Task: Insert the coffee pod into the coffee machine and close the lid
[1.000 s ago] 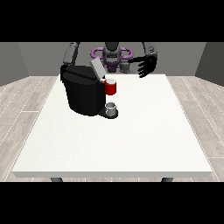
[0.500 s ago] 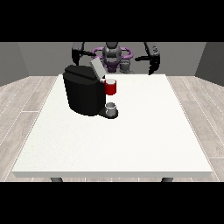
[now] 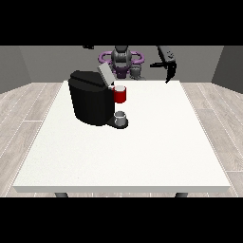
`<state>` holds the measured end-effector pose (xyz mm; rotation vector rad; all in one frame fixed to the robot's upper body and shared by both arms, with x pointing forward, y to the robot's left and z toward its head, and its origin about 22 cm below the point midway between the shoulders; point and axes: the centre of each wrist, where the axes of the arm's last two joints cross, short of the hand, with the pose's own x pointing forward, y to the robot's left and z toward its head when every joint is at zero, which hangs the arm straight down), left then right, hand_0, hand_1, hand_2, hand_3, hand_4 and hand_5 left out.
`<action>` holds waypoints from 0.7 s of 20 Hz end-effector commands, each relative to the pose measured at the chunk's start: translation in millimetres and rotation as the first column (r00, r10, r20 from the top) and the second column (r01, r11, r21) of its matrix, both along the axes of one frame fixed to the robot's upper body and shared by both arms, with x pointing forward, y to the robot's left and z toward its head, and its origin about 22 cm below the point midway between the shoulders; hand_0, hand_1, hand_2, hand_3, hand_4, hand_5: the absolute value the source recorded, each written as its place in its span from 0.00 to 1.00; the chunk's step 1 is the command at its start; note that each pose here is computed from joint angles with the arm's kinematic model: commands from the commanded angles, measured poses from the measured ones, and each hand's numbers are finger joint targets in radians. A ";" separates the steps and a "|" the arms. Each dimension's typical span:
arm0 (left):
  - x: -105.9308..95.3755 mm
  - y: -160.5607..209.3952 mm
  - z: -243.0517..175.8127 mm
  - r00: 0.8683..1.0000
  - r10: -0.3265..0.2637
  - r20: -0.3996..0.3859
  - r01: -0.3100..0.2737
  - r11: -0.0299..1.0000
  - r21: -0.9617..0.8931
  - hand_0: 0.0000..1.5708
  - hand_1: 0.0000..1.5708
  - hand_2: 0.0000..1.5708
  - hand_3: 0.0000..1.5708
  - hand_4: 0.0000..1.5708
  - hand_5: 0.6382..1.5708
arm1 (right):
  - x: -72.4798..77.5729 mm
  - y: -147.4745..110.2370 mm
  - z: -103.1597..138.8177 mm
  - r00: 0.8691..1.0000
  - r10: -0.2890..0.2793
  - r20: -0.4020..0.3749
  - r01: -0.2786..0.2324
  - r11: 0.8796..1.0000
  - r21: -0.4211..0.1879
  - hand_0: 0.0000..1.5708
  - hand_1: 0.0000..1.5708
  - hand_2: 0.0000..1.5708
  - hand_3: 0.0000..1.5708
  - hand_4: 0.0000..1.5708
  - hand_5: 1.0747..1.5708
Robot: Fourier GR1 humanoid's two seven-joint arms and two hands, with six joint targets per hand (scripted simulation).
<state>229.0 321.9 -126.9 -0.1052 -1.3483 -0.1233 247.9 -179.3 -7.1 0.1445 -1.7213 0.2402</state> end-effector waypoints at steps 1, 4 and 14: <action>-10.9 -22.1 -4.8 0.998 -0.020 0.066 0.021 1.000 -0.012 0.00 0.00 0.00 0.00 0.12 1.00 | -15.3 15.4 17.6 0.996 -0.014 0.084 0.018 0.999 -0.042 0.00 0.00 0.00 0.00 0.25 1.00; -2.5 -17.0 12.1 0.990 -0.083 0.115 0.090 0.994 -0.060 0.00 0.00 0.00 0.00 0.14 1.00 | -1.2 9.3 29.5 0.991 -0.100 0.093 0.106 0.993 -0.058 0.00 0.00 0.00 0.00 0.28 1.00; 26.1 -24.1 41.7 0.948 -0.115 0.296 0.134 0.990 -0.044 0.00 0.00 0.00 0.00 0.12 1.00 | 55.5 29.1 82.4 0.961 -0.151 0.231 0.178 0.979 -0.101 0.00 0.00 0.00 0.00 0.13 1.00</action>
